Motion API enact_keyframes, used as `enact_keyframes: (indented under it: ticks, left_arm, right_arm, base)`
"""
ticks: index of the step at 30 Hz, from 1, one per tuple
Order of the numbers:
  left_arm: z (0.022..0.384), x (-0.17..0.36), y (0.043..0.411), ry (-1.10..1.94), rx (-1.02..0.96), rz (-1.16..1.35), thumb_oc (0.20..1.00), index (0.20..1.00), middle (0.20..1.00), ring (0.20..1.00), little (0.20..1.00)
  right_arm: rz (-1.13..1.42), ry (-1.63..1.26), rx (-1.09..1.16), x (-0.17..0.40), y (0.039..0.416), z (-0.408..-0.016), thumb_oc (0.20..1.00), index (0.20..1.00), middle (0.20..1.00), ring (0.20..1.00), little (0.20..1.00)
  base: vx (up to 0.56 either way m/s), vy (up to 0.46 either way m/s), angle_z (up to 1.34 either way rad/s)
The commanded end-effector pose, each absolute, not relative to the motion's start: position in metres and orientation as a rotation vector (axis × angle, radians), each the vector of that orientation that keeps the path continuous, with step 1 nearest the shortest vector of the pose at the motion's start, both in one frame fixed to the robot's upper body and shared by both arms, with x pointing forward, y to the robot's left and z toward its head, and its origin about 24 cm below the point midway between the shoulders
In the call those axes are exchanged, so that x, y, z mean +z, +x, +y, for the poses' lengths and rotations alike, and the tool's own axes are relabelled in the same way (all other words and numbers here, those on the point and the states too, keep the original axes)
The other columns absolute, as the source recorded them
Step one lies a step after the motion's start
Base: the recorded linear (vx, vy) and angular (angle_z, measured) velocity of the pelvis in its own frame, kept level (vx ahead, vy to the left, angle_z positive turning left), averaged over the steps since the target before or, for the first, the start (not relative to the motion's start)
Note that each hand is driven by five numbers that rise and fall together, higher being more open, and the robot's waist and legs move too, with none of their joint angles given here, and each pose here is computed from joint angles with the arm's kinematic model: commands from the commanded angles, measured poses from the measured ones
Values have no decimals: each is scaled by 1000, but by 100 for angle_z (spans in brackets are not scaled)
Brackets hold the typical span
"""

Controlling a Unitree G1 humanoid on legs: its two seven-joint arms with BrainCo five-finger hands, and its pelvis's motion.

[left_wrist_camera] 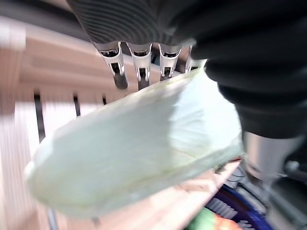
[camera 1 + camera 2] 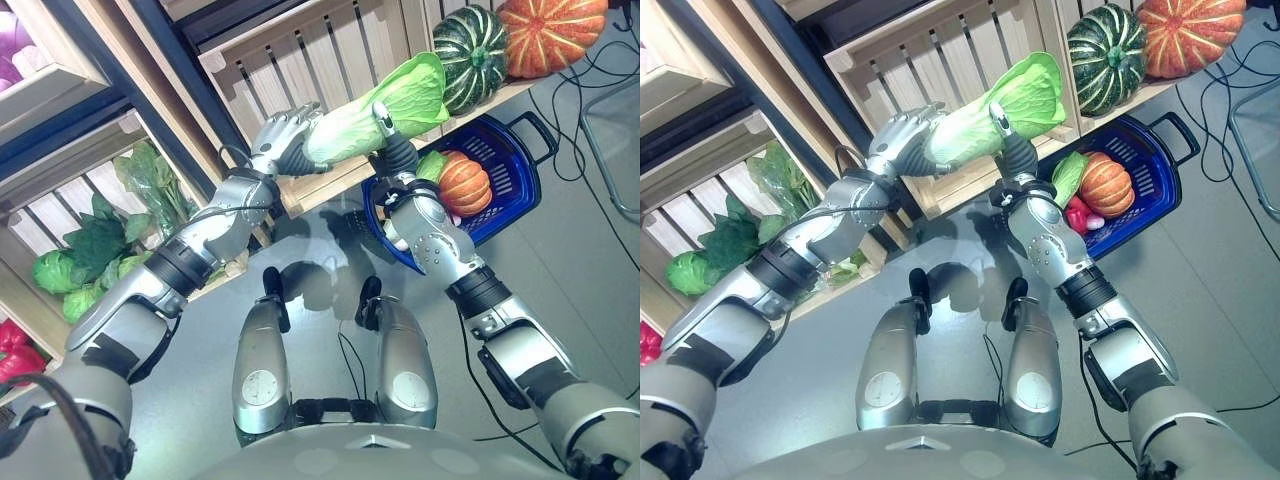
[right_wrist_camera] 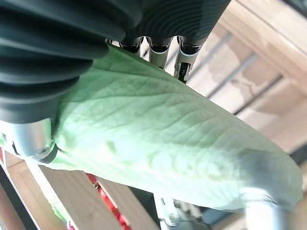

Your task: Pick up fruits and vegetables into the basket

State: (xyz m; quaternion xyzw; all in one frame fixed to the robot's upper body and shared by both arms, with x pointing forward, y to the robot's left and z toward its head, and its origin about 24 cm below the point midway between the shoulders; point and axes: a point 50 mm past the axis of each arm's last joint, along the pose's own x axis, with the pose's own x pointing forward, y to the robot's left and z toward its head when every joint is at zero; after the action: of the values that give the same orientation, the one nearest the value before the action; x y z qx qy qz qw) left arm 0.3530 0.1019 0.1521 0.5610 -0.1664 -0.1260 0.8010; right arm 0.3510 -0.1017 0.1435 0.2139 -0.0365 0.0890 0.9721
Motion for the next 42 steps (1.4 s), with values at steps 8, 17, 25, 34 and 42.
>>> enact_keyframes:
  ticks: [8, 17, 25, 34, 42]
  left_arm:
    - [134, 54, 319, 860, -233, 51, 1000, 1000, 1000, 1000, 1000]
    - [168, -14, 271, 542, -340, 384, 1000, 1000, 1000, 1000, 1000]
    - [169, -52, 238, 444, -430, 569, 1000, 1000, 1000, 1000, 1000]
    - [159, -65, 218, 375, -521, 594, 1000, 1000, 1000, 1000, 1000]
    - [149, -55, 212, 221, -588, 504, 1000, 1000, 1000, 1000, 1000]
  right_arm:
    - [-679, 347, 9, 250, 333, -169, 200, 200, 200, 200, 200]
    - [-780, 183, -333, 252, 299, -259, 200, 200, 200, 200, 200]
    - [-662, -19, -556, 253, 305, -299, 200, 200, 200, 200, 200]
    - [-452, -176, -662, 249, 335, -323, 200, 200, 200, 200, 200]
    - [-185, -296, -792, 235, 357, -345, 200, 200, 200, 200, 200]
  base:
    - [-66, -45, -8]
    - [-51, -83, -6]
    - [-2, -20, -5]
    - [20, 29, 0]
    - [31, 27, 9]
